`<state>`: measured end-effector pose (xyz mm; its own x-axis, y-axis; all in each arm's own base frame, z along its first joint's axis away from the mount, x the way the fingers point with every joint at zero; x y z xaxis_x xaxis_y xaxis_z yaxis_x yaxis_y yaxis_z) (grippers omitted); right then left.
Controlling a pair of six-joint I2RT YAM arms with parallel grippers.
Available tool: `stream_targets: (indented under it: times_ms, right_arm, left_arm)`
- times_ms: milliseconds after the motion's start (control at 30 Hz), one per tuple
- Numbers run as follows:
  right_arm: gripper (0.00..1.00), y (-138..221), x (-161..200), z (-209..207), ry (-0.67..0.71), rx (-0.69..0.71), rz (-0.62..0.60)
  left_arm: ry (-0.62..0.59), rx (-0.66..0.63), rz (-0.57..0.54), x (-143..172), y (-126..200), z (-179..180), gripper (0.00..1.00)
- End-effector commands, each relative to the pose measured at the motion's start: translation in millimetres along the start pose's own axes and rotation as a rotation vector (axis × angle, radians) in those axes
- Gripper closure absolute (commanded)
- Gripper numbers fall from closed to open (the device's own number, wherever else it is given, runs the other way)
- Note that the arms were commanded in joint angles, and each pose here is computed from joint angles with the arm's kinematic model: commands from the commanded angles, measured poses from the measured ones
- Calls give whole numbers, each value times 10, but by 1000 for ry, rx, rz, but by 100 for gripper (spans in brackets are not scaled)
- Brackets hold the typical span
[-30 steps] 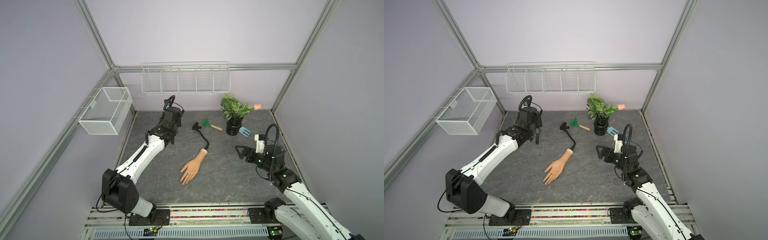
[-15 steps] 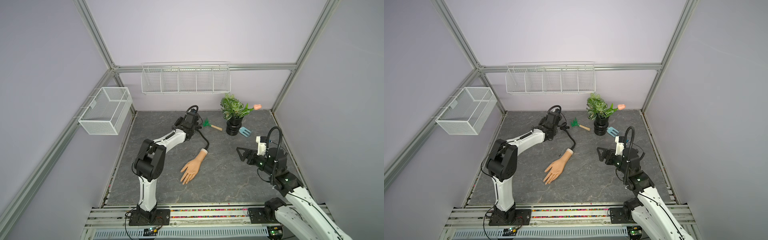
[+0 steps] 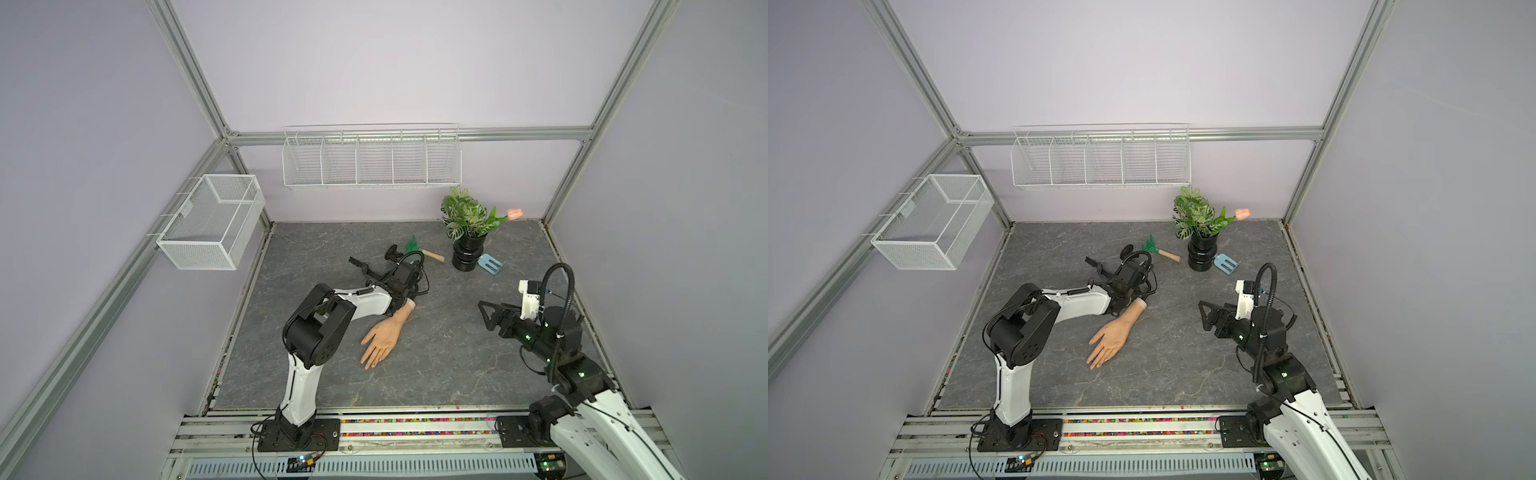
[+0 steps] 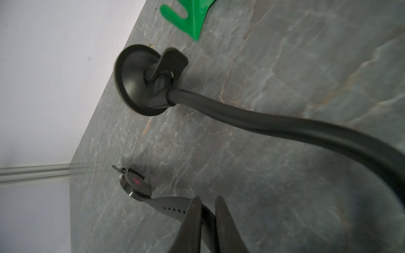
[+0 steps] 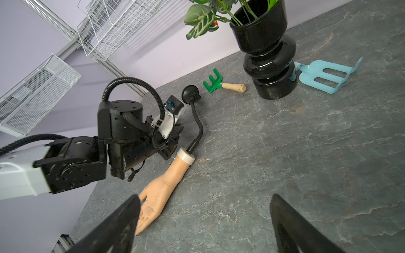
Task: Take off the watch
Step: Place the watch at the center of the board, then reset both arms
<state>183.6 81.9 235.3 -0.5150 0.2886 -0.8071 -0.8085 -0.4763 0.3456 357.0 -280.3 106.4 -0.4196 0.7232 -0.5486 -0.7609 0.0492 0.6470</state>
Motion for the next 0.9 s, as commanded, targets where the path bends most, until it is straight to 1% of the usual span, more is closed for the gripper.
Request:
stream_targets:
  times_ms: [0,100,133,167,233,300,367,400,433,467,533,600,633,700,767,833,867]
  right_arm:
    - [7,0,11,-17,-3,6,-10]
    - [7,24,-11,2,-2,3,-13]
    - [7,35,-19,7,-1,3,-16]
    - [7,43,-21,4,-1,6,-18]
    - [7,48,-23,2,3,8,-23]
    - [7,39,-21,-11,14,17,-27]
    - [6,8,-28,-46,45,53,-21]
    - [5,-10,-48,-71,60,86,-15]
    - [4,-49,-73,-103,79,126,0]
    - [2,-99,-108,-140,100,167,15]
    - [1,-198,-192,-234,119,251,34]
    - [7,-291,-260,-373,142,347,32]
    - [11,-320,-294,-467,160,418,21]
    - [11,-331,-340,-683,192,597,-7]
    - [11,-326,-376,-950,186,722,2]
    - [11,-336,-344,-1152,157,795,-6]
    - [11,-356,-324,-1232,168,814,-32]
  left_arm:
    - [-8,78,-74,-189,167,-172,74]
    - [-52,58,-60,-157,182,-200,66]
    - [-54,41,-54,-143,192,-184,57]
    - [-47,22,-58,-142,214,-154,45]
    - [5,-2,-93,-177,334,-67,31]
    - [120,-18,-159,-263,563,93,24]
    - [298,-47,-263,-341,940,372,20]
    - [375,-69,-311,-336,1104,498,19]
    - [471,-107,-350,-301,1272,659,16]
    - [561,-145,-370,-239,1411,817,14]
    - [685,-180,-370,-58,1530,1046,14]
    - [779,-266,-356,188,1582,1220,13]
    - [807,-327,-352,348,1603,1275,13]
    - [854,-477,-370,659,1655,1372,11]
    - [879,-595,-399,1012,1670,1424,11]
    - [910,-644,-420,1290,1655,1480,9]
    - [921,-640,-433,1388,1633,1532,1]
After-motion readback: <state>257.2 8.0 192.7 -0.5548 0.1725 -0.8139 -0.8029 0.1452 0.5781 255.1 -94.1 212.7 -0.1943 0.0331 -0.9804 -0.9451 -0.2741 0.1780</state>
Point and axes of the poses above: each gripper's point midway between its finger pads, its own y axis back along the fingers, its own z axis along the line the jaws close on, x = y × z, the point moved 8 cm from there along y, back along the fingers, and after that the axes turned 5 degrees about y, right-handed, at the moved point
